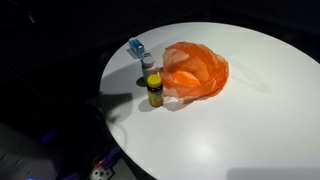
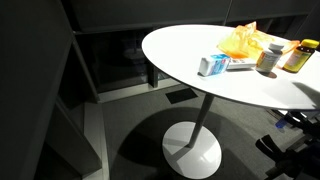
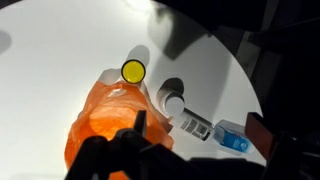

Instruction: Lift the white bottle and put it in the plastic

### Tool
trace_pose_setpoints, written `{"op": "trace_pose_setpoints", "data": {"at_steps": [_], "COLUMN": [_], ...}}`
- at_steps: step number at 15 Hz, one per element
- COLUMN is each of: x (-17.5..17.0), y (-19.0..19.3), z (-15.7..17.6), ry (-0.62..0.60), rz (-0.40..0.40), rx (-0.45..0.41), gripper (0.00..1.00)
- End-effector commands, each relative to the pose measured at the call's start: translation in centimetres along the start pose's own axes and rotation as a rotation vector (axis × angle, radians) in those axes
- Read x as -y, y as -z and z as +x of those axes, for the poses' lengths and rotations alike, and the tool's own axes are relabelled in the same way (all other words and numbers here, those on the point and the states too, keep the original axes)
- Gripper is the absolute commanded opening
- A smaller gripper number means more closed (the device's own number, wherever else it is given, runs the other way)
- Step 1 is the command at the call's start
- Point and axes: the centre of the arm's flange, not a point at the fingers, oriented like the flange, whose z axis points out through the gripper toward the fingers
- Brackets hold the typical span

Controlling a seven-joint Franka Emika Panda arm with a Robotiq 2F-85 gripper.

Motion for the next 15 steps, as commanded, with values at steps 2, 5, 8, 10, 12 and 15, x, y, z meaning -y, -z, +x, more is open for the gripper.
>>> {"op": "trace_pose_setpoints", "data": {"at_steps": [2,5,8,10,12,15], "x": [0.9,1.3,1.7,1.9,2.1,2.4], "y": [-4.4,-7.5,-10.5,-12.5,-14.2,-16.7], "z": [1.2,2.5,3.9,4.7,5.2,5.8], "ry": [-0.001,0.047,0.079,0.091,0.094,0.111], "rz": [-0.111,-0.134,-0.149,-0.156,-0.161,-0.176], "rx": [0.017,0.0,-0.032,-0.049,-0.062,-0.082], "gripper": [1.0,1.0,1.0,1.0,1.0,1.0]}}
